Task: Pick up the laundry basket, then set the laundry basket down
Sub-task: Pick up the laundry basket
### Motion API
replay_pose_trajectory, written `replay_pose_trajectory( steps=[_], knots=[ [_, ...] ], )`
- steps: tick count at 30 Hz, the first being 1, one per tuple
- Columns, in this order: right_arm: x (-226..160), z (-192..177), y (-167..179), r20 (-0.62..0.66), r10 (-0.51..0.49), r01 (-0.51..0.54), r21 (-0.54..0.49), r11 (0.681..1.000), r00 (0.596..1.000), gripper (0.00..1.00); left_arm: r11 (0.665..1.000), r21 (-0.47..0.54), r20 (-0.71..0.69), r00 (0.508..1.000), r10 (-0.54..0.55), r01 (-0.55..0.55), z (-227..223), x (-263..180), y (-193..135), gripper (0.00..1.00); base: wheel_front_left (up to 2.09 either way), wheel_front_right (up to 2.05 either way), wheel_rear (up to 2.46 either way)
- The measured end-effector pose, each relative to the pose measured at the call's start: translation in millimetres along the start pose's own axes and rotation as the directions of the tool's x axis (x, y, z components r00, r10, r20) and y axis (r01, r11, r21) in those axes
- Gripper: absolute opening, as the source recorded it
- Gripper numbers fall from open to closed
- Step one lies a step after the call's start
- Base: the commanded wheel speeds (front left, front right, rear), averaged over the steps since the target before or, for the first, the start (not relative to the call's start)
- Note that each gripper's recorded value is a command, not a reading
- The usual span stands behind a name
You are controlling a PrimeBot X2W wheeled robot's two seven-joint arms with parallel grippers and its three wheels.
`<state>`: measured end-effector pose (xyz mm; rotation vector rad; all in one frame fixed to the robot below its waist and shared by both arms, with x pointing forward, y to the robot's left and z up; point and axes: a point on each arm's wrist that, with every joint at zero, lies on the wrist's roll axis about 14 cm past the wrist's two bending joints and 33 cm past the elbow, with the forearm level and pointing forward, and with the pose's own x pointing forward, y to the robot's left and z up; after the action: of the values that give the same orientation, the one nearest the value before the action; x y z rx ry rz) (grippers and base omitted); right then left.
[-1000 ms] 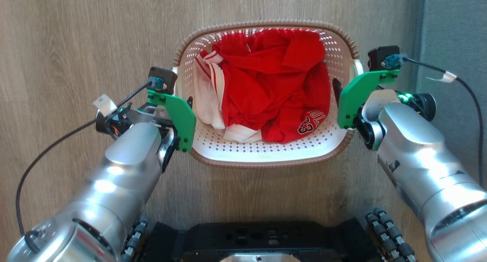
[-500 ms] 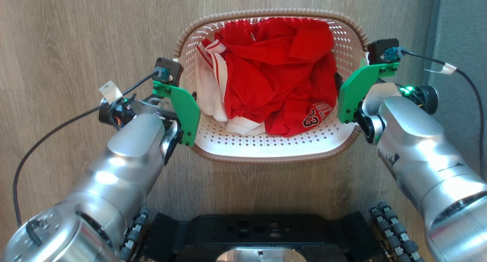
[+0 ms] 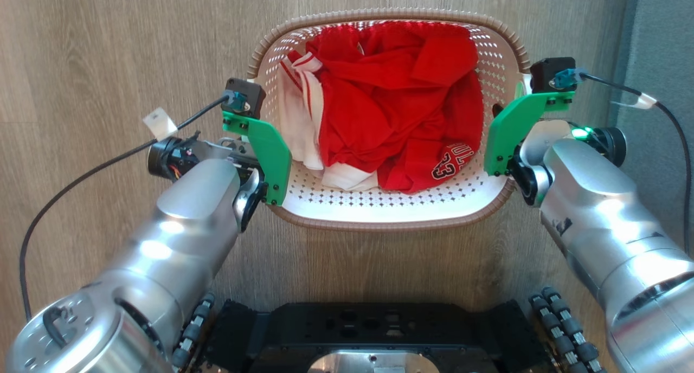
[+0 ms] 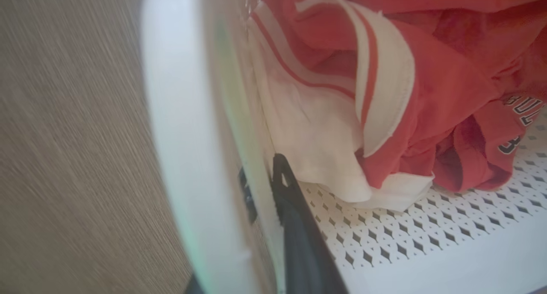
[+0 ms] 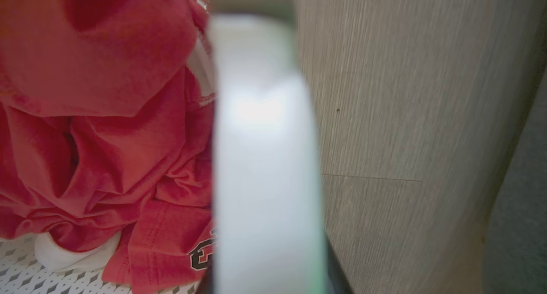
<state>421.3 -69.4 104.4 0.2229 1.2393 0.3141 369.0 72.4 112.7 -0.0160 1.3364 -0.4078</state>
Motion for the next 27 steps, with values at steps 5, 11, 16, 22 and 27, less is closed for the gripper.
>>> replay_pose_trajectory(
  steps=[5, 11, 16, 22, 27],
  knots=[
    [-1, 1, 2, 0.001, 0.003, -0.003, -0.005, 1.000, 1.000, 0.00, 1.000, 0.001, -0.002, 1.000, 0.004, -0.004, 1, -2, 0, 0.00, 0.00, 0.00, 0.00],
    [-5, 3, 2, 0.004, 0.003, -0.003, -0.014, 1.000, 1.000, 0.00, 1.000, 0.005, -0.010, 1.000, -0.011, 0.011, 1, -5, -3, 0.00, 0.00, 0.00, 0.00],
    [-12, 5, 5, -0.020, 0.005, -0.005, -0.030, 1.000, 1.000, 0.00, 0.999, 0.031, -0.019, 0.999, -0.037, 0.038, 4, -12, -9, 0.00, 0.00, 0.00, 0.00],
    [-26, 4, 11, -0.069, 0.006, -0.010, -0.055, 0.998, 0.998, 0.00, 0.994, 0.074, -0.055, 0.996, -0.075, 0.079, 4, -26, -16, 0.00, 0.00, 0.00, 0.00],
    [-43, -9, 20, -0.139, 0.018, -0.026, -0.060, 0.998, 0.990, 0.00, 0.991, 0.099, -0.089, 0.992, -0.085, 0.094, -4, -41, -21, 0.00, 0.00, 0.00, 0.00]
  ],
)
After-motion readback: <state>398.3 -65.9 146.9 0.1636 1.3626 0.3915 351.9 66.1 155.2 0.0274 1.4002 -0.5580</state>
